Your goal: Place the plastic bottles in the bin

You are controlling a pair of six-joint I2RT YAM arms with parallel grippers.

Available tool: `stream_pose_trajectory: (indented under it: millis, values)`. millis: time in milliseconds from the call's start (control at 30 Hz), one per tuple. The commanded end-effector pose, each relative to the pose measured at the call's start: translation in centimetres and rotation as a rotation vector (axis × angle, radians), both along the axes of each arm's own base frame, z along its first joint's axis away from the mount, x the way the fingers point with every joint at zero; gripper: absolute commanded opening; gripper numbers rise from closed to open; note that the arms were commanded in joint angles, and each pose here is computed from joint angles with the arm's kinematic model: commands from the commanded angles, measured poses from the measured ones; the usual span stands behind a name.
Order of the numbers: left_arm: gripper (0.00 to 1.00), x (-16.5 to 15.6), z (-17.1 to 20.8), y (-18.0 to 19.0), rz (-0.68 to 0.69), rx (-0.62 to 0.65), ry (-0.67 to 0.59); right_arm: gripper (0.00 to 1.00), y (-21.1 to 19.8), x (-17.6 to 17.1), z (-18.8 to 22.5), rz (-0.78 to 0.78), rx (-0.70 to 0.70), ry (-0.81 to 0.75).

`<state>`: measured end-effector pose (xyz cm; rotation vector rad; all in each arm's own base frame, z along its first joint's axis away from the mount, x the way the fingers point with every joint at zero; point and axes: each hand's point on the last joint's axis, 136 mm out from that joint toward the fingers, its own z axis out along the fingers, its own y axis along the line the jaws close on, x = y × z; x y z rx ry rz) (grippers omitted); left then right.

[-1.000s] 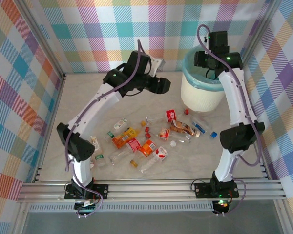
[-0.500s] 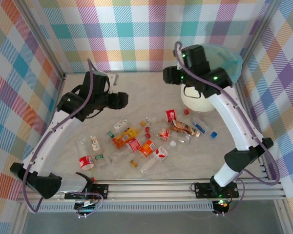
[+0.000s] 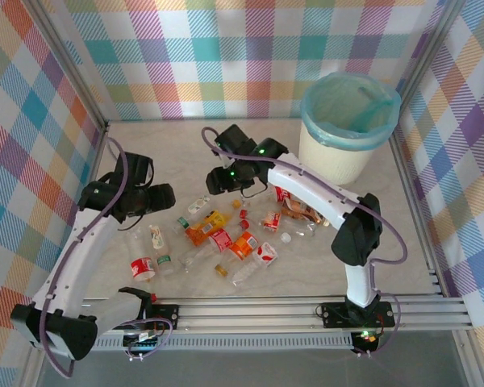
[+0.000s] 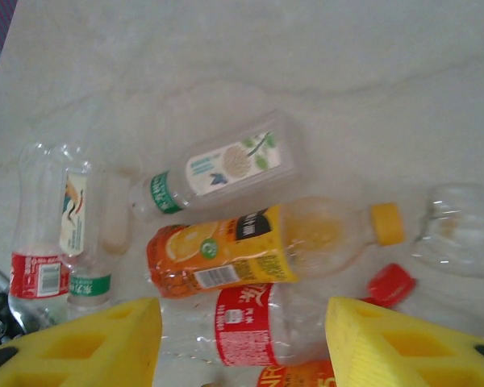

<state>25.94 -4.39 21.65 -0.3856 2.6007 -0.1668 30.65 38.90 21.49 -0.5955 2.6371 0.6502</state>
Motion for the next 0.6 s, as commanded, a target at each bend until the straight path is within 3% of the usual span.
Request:
stream_pose_trajectory:
  millis: [0, 133, 367, 567]
  values:
    - [0.73, -1.1, -2.5, 1.8, 0.148, -0.114, 0.098, 0.57, 1.1, -0.1, 2.5, 0.001, 0.109, 0.009]
    - [0.73, -0.4, -4.4, 5.5, 0.316, -0.167, 0.112, 0.57, 1.3, -0.6, 1.9, 0.018, 0.12, 0.024]
    - [0.76, -1.6, -9.9, 11.2, 0.59, -0.2, 0.287, 0.57, 2.0, -2.0, 1.6, 0.071, 0.175, 0.061]
    - [0.77, -3.6, -12.9, 12.4, 0.61, -0.135, 0.432, 0.58, 1.4, -3.0, 1.5, 0.093, 0.198, 0.058]
